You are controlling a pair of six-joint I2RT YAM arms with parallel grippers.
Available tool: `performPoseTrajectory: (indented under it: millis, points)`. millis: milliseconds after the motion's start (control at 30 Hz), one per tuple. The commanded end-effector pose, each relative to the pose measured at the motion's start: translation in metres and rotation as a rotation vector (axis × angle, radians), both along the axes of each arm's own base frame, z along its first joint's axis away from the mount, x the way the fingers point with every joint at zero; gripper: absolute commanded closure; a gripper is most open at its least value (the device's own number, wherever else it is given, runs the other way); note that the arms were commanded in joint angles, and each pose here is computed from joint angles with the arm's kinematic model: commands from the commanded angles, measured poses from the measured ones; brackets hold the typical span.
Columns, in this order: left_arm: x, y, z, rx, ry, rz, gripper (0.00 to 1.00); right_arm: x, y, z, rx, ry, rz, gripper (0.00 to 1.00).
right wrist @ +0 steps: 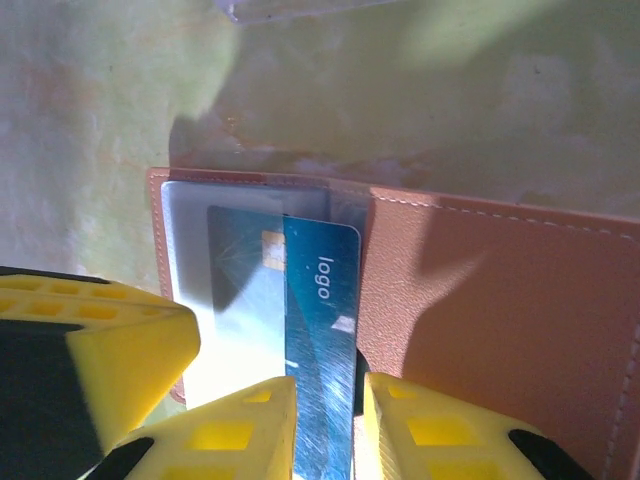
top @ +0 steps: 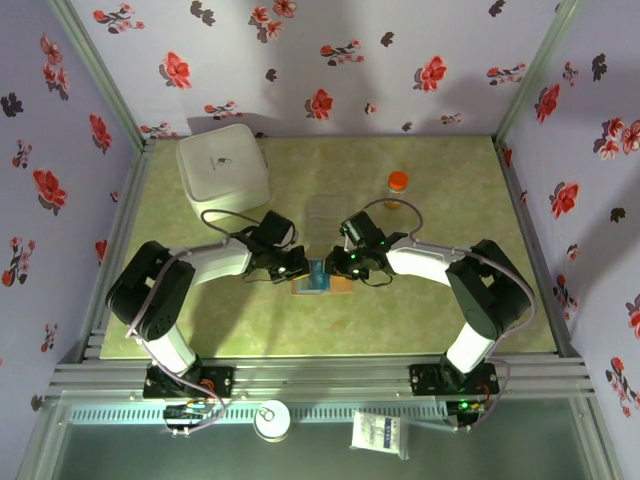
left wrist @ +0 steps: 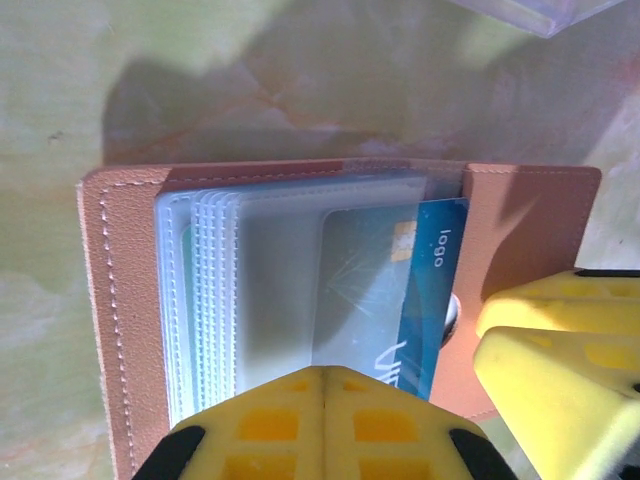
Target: Take the credit cards out of the card holder
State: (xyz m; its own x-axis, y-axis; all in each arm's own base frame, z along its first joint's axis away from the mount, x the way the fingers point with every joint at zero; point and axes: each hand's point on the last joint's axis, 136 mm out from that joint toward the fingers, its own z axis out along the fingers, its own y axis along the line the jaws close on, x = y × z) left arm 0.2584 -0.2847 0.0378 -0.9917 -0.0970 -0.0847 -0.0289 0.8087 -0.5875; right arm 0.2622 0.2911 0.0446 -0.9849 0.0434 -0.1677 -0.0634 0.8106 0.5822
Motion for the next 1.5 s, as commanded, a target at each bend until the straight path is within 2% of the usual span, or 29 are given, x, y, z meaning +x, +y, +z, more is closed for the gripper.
performPoseTrajectory:
  millis: [0, 300, 867, 1167, 1467]
  points:
    - [0.000, -0.004, -0.006, 0.008, 0.006, -0.022, 1.00, -0.001, 0.000, -0.009, 0.020, 0.031, -0.008, 0.76]
    - [-0.006, 0.006, -0.018, 0.055, 0.030, -0.013, 1.00, -0.002, -0.001, -0.021, 0.046, 0.067, -0.009, 0.76]
    - [-0.005, 0.007, -0.015, 0.054, 0.022, -0.009, 1.00, -0.001, 0.006, -0.018, 0.150, 0.084, -0.012, 0.80]
    - [-0.005, 0.008, -0.012, 0.054, 0.016, -0.008, 1.00, -0.001, 0.004, -0.019, 0.149, 0.084, -0.018, 0.87]
    - [-0.005, 0.011, -0.010, 0.057, 0.014, -0.002, 1.00, -0.001, -0.013, -0.018, 0.120, 0.072, -0.042, 0.88]
